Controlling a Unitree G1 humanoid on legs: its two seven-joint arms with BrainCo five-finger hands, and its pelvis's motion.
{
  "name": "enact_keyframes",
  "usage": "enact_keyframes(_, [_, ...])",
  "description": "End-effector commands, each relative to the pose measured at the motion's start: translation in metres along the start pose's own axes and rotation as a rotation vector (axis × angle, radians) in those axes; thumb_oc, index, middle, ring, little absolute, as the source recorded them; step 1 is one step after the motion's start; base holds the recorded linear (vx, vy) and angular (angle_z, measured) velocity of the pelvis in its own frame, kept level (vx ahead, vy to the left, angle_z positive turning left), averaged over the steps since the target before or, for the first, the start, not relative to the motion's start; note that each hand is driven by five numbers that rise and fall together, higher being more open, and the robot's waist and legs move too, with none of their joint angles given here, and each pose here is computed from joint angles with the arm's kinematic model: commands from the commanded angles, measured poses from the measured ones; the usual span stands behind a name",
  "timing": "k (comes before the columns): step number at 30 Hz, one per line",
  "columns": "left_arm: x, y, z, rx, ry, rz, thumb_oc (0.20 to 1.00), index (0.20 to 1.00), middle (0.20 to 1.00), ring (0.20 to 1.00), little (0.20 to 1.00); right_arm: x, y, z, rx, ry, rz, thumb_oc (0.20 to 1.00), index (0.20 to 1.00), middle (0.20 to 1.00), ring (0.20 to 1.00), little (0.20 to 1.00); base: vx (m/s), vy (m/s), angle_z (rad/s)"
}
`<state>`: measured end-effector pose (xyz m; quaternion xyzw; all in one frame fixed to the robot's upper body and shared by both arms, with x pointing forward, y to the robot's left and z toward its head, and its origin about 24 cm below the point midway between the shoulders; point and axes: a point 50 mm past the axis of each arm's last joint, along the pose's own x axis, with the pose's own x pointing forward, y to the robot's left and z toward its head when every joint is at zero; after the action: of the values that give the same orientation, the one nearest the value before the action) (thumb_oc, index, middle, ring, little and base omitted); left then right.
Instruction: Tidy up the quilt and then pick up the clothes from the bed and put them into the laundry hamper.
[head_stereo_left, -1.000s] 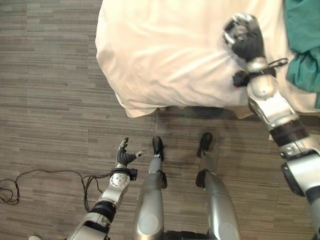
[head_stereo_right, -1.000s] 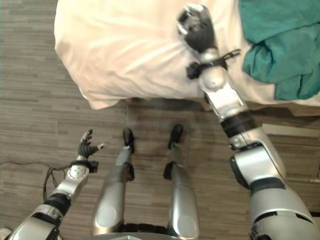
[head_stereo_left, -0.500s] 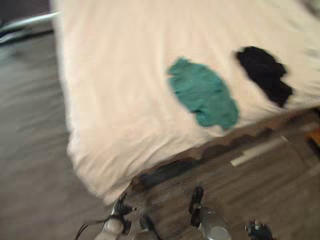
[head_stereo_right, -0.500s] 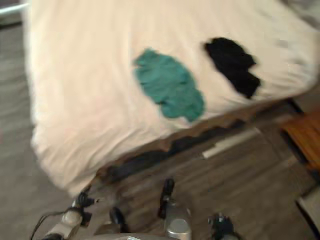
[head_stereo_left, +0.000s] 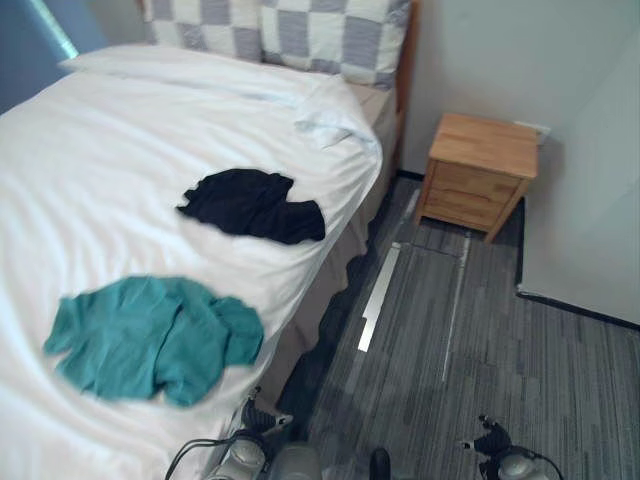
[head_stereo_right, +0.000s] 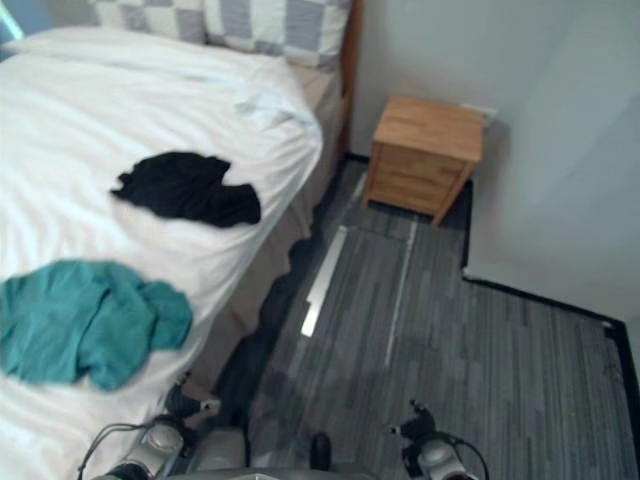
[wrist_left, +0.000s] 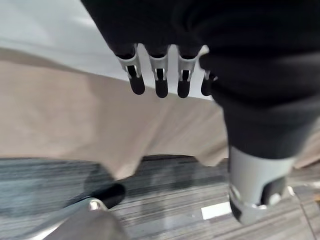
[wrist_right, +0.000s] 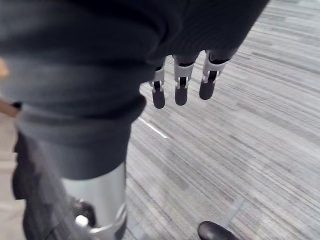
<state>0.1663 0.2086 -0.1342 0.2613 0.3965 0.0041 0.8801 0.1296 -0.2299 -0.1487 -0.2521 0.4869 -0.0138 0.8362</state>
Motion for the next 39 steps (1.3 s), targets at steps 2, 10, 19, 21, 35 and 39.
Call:
enact_keyframes(2, [0.004, 0.005, 0.008, 0.049, -0.031, 0.007, 1.0, 1.0, 1.0, 1.0, 1.0, -0.001, 0.0, -0.001, 0.035, -0.011, -0.011, 1.0, 1.0, 1.0, 1.0, 1.0, 0.51, 0.241, -1.09])
enact_keyframes(10, [0.008, 0.018, 0.019, 0.102, -0.07, 0.029, 1.0, 1.0, 1.0, 1.0, 1.0, -0.004, 0.013, 0.003, 0.103, -0.026, 0.017, 1.0, 1.0, 1.0, 1.0, 1.0, 0.49, 0.142, -0.72])
enact_keyframes(19, [0.004, 0.017, -0.002, 0.116, 0.007, 0.02, 1.0, 1.0, 1.0, 1.0, 1.0, -0.002, 0.009, 0.004, 0.105, -0.015, 0.009, 1.0, 1.0, 1.0, 1.0, 1.0, 0.51, -0.076, 0.1])
enact_keyframes(21, [0.006, 0.024, 0.005, 0.057, -0.014, 0.056, 1.0, 1.0, 1.0, 1.0, 1.0, 0.002, 0.0, 0.017, 0.108, -0.05, -0.016, 1.0, 1.0, 1.0, 1.0, 1.0, 0.26, -0.109, 0.03])
enact_keyframes(35, [-0.008, 0.023, -0.037, -0.004, 0.136, 0.093, 1.0, 1.0, 1.0, 1.0, 1.0, -0.002, -0.01, 0.054, 0.113, -0.24, -0.064, 1.0, 1.0, 1.0, 1.0, 1.0, 0.49, 0.161, 0.02])
enact_keyframes(39, [-0.006, 0.03, -0.033, -0.022, 0.113, 0.125, 1.0, 1.0, 1.0, 1.0, 1.0, -0.01, -0.033, 0.092, 0.093, -0.431, -0.13, 1.0, 1.0, 1.0, 1.0, 1.0, 0.33, -0.112, 1.84])
